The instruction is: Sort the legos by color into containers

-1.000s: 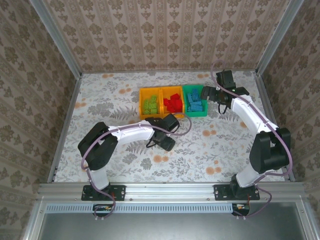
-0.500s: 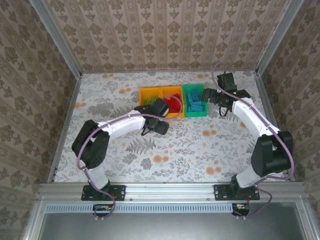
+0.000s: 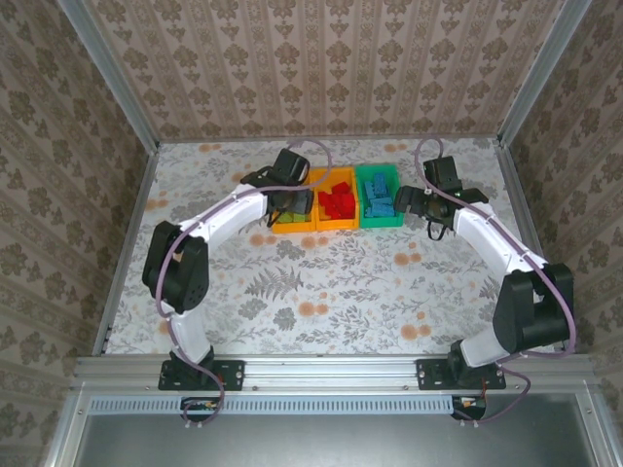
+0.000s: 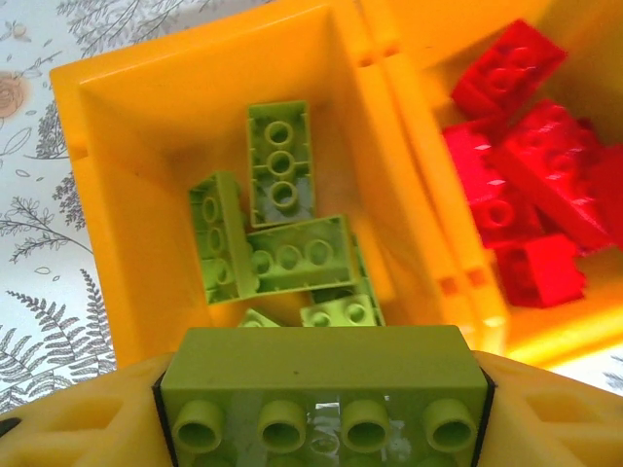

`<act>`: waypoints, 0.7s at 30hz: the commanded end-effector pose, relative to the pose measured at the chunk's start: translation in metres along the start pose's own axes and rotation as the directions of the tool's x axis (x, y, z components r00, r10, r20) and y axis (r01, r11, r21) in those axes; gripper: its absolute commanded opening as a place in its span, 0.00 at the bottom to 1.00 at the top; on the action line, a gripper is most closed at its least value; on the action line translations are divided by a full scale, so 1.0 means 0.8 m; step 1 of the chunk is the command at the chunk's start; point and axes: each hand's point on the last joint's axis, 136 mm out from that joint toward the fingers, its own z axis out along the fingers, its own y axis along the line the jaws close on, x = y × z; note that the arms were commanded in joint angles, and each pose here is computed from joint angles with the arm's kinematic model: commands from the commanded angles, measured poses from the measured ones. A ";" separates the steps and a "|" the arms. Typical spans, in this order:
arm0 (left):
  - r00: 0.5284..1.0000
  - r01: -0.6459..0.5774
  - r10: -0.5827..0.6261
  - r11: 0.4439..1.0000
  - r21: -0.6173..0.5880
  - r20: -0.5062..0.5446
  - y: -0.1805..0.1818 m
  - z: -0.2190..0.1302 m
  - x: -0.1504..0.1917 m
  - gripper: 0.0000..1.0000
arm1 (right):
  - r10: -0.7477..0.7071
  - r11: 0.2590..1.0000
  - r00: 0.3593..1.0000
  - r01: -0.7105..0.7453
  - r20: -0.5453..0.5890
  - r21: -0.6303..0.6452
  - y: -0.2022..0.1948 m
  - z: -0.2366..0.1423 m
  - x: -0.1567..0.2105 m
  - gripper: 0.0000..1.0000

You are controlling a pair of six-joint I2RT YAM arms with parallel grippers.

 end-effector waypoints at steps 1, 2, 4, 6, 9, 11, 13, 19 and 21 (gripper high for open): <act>0.999 0.039 -0.039 0.999 -0.006 0.006 0.003 0.011 -0.014 0.60 | 0.022 1.000 0.999 -0.021 0.038 -0.017 0.000 -0.011 -0.008 1.00; 0.999 0.044 -0.043 0.999 -0.006 0.008 0.003 0.013 -0.017 0.60 | 0.024 1.000 0.999 -0.023 0.038 -0.017 0.000 -0.011 -0.007 1.00; 0.998 0.060 -0.060 0.998 -0.004 0.022 0.003 0.014 -0.021 0.60 | 0.023 1.000 0.999 -0.023 0.034 -0.014 -0.001 -0.011 -0.006 1.00; 0.996 0.079 -0.079 0.997 0.008 0.047 0.001 0.013 -0.027 0.60 | 0.021 1.000 0.999 -0.021 0.029 -0.008 -0.003 -0.011 -0.002 1.00; 0.993 0.099 -0.099 0.995 0.013 0.067 0.001 0.011 -0.032 0.61 | 0.015 1.000 1.000 -0.015 0.024 0.003 -0.007 -0.011 0.003 1.00; 0.992 0.105 -0.105 0.994 0.012 0.067 0.002 0.012 -0.034 0.63 | 0.012 1.000 1.000 -0.013 0.021 0.007 -0.010 -0.012 0.006 1.00; 0.992 0.109 -0.109 0.994 0.010 0.069 0.003 0.012 -0.036 0.63 | 0.011 1.000 1.000 -0.011 0.019 0.009 -0.011 -0.013 0.009 1.00; 0.990 0.129 -0.127 0.991 -0.023 0.061 0.010 0.013 -0.033 0.89 | 0.003 1.000 1.000 -0.004 0.017 0.020 -0.017 -0.015 0.016 1.00; 0.989 0.135 -0.134 0.991 -0.020 0.066 0.009 0.011 -0.033 0.98 | 0.002 1.000 1.000 -0.002 0.013 0.022 -0.018 -0.014 0.018 1.00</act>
